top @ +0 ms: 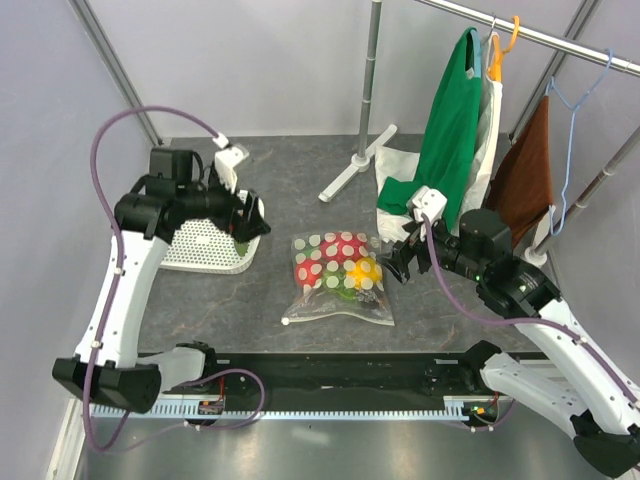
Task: Place the food in the zip-top bag and seal the zipper
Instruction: Reset both arms
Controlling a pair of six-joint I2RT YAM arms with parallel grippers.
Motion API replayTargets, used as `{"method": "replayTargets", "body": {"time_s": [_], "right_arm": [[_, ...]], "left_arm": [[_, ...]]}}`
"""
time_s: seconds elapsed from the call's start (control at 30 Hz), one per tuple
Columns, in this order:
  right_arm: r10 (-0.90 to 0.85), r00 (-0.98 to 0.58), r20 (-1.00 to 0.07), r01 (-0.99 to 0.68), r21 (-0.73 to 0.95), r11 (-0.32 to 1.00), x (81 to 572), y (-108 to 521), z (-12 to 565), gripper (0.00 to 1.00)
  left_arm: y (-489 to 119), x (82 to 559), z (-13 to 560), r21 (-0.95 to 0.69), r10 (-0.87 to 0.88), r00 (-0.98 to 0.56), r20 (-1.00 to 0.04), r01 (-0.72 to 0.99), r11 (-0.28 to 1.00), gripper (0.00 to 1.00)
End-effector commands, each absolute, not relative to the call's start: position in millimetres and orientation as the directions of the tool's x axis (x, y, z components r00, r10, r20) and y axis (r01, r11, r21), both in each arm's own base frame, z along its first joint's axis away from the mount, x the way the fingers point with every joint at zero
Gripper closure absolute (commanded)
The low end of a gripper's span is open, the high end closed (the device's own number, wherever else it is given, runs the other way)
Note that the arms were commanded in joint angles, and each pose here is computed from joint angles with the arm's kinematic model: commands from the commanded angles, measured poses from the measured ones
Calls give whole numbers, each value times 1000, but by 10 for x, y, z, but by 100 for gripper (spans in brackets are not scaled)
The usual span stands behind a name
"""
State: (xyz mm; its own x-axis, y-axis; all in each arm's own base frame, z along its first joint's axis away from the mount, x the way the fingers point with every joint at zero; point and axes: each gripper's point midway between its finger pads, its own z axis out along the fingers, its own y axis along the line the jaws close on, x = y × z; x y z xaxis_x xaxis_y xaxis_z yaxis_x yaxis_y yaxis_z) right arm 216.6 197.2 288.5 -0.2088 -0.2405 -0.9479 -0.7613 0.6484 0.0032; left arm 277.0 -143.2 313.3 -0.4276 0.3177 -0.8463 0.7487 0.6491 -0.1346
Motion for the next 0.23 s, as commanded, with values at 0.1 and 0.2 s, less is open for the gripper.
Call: {"method": "replayTargets", "body": {"time_s": [0.1,0.2], "right_arm": [[-258,-183,-949,-738,-40,673,2062,1786,2807,2],[-258,-169,-951,-732,-54,679,2048,1752,2838,2]], "left_arm": [[-1275,2354,2611,-194,335,-559,-758,684,703,0],[-1262,2341,2666,-180,325,-545,-773,679,711,0]]}}
